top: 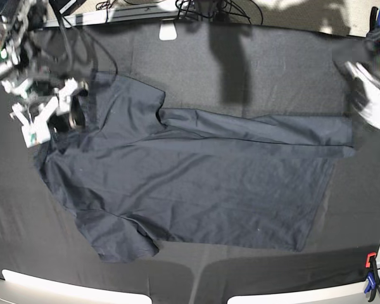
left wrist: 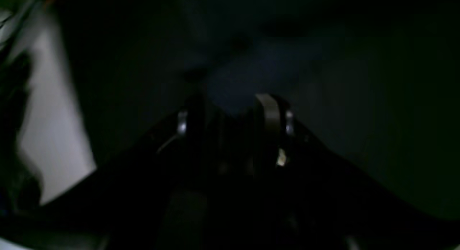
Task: Layout the t-shirt on the table in an organized manner, then fold the t-shirt properly
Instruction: 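Lower the shirt edge and release it from both grippers, then grasp the shirt edge with both grippers and pull it taut, then release the collar edge and raise both grippers off the shirt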
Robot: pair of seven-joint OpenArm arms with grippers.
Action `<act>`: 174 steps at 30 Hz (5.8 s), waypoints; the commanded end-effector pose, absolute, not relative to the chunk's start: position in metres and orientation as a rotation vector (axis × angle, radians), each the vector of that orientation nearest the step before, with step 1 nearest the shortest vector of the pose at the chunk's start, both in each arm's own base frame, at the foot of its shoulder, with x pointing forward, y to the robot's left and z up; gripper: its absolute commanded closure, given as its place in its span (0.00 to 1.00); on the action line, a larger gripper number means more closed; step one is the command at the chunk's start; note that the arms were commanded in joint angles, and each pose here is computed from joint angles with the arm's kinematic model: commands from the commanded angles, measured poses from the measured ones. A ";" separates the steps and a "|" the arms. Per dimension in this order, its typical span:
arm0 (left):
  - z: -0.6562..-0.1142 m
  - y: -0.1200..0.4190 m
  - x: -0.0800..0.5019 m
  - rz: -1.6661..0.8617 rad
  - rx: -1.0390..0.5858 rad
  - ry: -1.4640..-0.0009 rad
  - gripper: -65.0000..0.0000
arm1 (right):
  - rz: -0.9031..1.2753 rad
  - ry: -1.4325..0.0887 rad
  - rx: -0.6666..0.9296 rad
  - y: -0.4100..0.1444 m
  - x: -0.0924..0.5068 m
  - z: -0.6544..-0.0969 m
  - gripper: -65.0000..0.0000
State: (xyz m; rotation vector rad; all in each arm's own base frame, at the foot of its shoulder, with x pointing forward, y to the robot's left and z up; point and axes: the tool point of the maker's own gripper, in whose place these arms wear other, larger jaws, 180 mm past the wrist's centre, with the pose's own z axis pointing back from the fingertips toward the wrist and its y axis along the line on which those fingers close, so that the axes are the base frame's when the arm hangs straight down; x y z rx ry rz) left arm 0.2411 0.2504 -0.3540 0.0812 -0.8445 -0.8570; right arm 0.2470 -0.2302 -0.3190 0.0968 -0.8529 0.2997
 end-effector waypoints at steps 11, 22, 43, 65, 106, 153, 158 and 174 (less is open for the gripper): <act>-0.380 0.245 0.268 -1.190 0.379 -0.781 0.69 | 0.351 -0.852 0.050 -0.241 0.245 -0.310 0.63; -0.415 0.276 0.266 -1.262 0.373 -0.732 0.69 | 0.351 -0.872 0.054 -0.239 0.247 -0.307 0.63; -0.432 0.292 0.269 -1.197 0.369 -0.693 0.89 | 0.351 -0.856 0.053 -0.240 0.245 -0.309 0.63; -0.433 0.295 0.268 -1.192 0.379 -0.678 1.00 | 0.663 -0.544 -0.071 -0.238 0.204 -0.357 0.66; -0.423 0.300 0.257 -1.179 0.394 -0.645 1.00 | 0.685 -0.485 -0.549 -0.281 0.209 -0.404 1.00; -0.351 0.257 0.161 -1.041 0.219 -0.579 0.69 | 0.872 -0.414 -0.389 -0.252 0.121 -0.357 0.83; -0.344 0.220 0.167 -0.898 0.157 -0.718 0.69 | 0.754 -0.507 -0.346 -0.234 0.136 -0.352 0.83; -0.337 0.185 0.184 -0.709 0.076 -0.876 0.69 | 0.497 -0.459 -0.048 -0.174 0.132 -0.371 0.60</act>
